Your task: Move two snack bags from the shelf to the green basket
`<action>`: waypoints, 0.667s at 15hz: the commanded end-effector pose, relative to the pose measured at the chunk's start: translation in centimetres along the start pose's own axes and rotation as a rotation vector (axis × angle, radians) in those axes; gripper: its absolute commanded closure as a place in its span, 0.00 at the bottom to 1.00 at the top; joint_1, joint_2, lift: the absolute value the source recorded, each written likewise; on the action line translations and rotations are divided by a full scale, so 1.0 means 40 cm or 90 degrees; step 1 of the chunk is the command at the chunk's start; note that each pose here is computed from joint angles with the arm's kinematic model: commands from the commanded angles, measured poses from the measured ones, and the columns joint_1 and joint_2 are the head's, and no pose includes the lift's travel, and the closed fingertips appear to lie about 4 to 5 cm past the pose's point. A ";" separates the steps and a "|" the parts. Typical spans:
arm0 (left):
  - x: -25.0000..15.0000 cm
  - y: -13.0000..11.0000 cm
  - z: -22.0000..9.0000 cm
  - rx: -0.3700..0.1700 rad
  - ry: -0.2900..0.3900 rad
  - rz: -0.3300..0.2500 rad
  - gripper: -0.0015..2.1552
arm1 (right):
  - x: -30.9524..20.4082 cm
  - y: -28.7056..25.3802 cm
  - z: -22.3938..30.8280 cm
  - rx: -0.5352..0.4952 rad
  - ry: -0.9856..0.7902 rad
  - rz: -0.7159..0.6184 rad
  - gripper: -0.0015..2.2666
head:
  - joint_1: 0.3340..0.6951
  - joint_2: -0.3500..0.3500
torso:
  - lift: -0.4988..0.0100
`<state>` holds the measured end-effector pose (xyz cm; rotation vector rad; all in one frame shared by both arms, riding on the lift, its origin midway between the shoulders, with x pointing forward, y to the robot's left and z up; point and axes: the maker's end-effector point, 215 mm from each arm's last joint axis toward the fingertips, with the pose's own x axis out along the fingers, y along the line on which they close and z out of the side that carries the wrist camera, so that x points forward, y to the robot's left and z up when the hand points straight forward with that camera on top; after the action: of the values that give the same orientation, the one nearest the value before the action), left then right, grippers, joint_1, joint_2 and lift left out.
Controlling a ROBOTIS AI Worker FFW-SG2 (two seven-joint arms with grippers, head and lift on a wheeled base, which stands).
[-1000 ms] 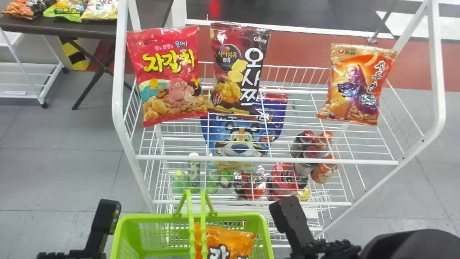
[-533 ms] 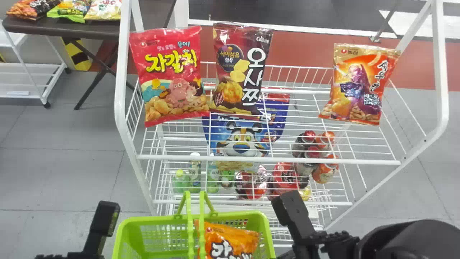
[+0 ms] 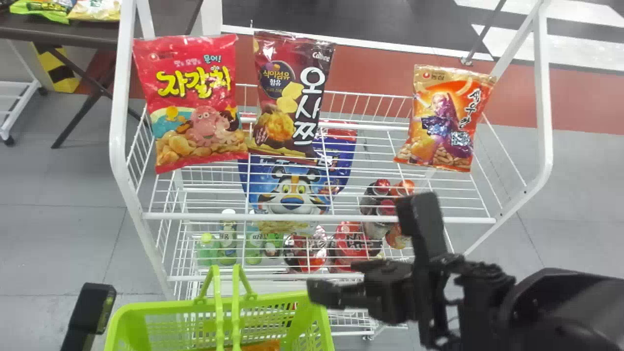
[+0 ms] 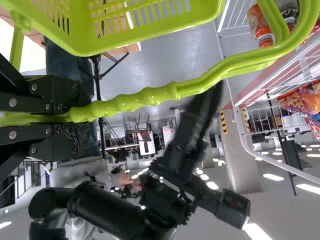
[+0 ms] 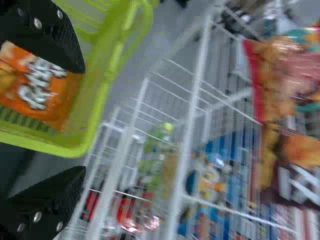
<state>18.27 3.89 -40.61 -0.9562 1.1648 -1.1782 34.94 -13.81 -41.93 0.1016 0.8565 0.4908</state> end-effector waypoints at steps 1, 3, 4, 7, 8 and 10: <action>0.000 0.001 -0.003 -0.002 0.000 0.000 0.92 | -0.029 -0.105 0.160 -0.007 -0.141 -0.057 0.03 | 1.00 0.20 | 0.94; 0.000 0.001 -0.003 -0.002 0.000 0.001 0.92 | -0.076 -0.200 0.277 -0.021 -0.253 -0.110 0.03 | 1.00 0.14 | 0.94; 0.002 0.002 -0.005 -0.003 0.002 0.001 0.92 | -0.095 -0.242 0.317 -0.024 -0.296 -0.129 0.03 | 1.00 0.11 | 0.94; 0.001 0.009 -0.005 -0.005 0.002 0.006 0.92 | -0.158 -0.335 0.409 -0.036 -0.395 -0.176 0.03 | 1.00 0.03 | 0.94; 0.002 0.010 -0.005 -0.005 0.003 0.007 0.92 | -0.166 -0.350 0.419 -0.043 -0.408 -0.189 0.04 | 1.00 0.00 | 0.94; 0.003 0.011 -0.006 -0.006 0.002 0.007 0.92 | -0.185 -0.423 0.449 -0.052 -0.448 -0.235 0.04 | 1.00 0.00 | 0.94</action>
<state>18.15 3.89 -41.05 -0.9515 1.1763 -1.1686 49.65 -28.66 -29.96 0.0499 0.1917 0.1488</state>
